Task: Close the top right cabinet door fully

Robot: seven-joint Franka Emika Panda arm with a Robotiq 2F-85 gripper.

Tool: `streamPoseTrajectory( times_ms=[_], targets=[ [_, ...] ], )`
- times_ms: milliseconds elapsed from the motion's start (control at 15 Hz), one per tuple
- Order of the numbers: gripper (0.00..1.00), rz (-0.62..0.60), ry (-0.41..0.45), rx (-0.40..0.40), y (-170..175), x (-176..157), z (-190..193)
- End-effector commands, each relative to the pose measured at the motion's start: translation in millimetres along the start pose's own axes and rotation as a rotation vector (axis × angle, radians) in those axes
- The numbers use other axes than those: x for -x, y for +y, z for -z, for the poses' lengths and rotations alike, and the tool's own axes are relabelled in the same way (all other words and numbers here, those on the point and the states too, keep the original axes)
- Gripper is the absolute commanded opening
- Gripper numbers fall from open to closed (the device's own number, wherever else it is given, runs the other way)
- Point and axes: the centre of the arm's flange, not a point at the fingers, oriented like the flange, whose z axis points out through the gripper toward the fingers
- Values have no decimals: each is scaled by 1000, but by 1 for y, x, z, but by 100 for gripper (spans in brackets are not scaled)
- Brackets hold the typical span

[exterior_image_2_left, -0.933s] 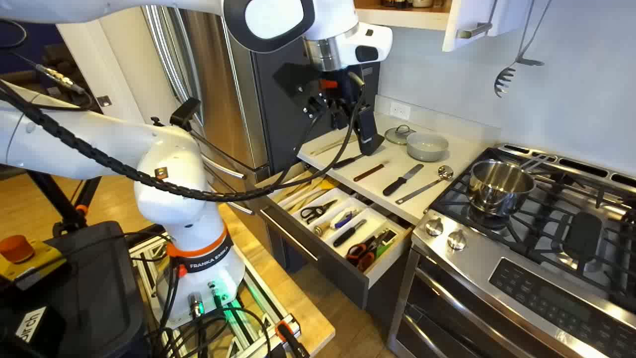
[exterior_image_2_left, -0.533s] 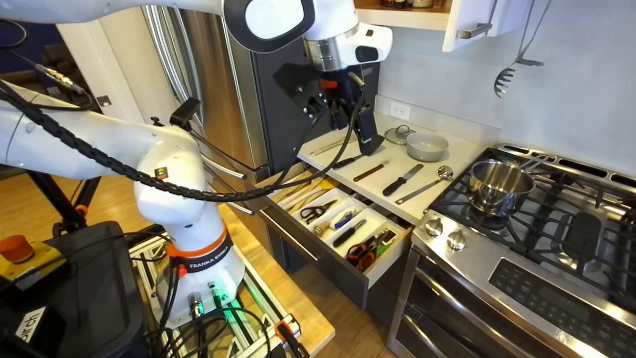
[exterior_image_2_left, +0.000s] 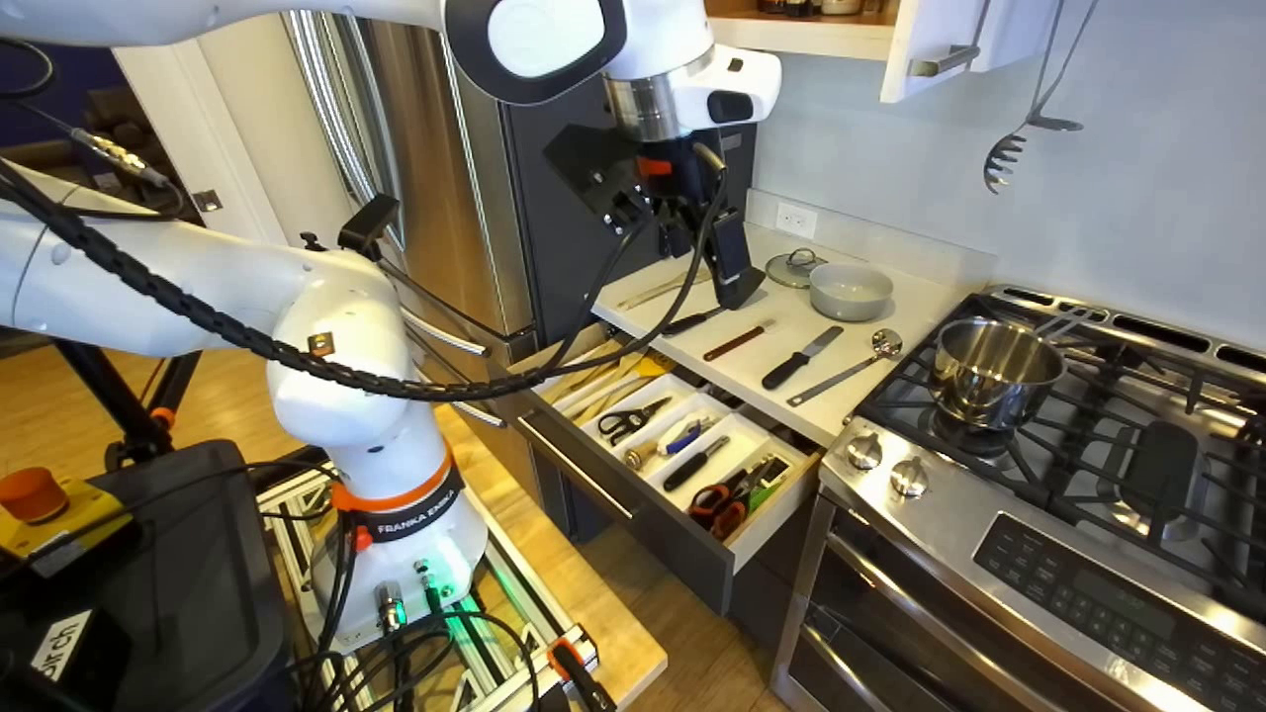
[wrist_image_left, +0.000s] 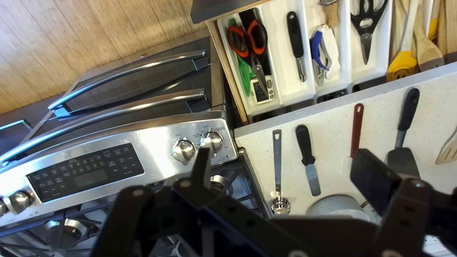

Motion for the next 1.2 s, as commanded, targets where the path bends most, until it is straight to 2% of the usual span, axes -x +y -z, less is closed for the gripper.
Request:
streamPoseTrajectory(
  times_ms=[0, 667, 800, 867, 1133],
  targets=[
    [100, 0, 0, 0, 0, 0, 0],
    [100, 0, 0, 0, 0, 0, 0],
    [100, 9, 88, -9, 14, 5, 15],
    [100, 46, 136, -20, 18, 5, 31],
    [100, 222, 274, 16, 27, -11, 101]
  ],
)
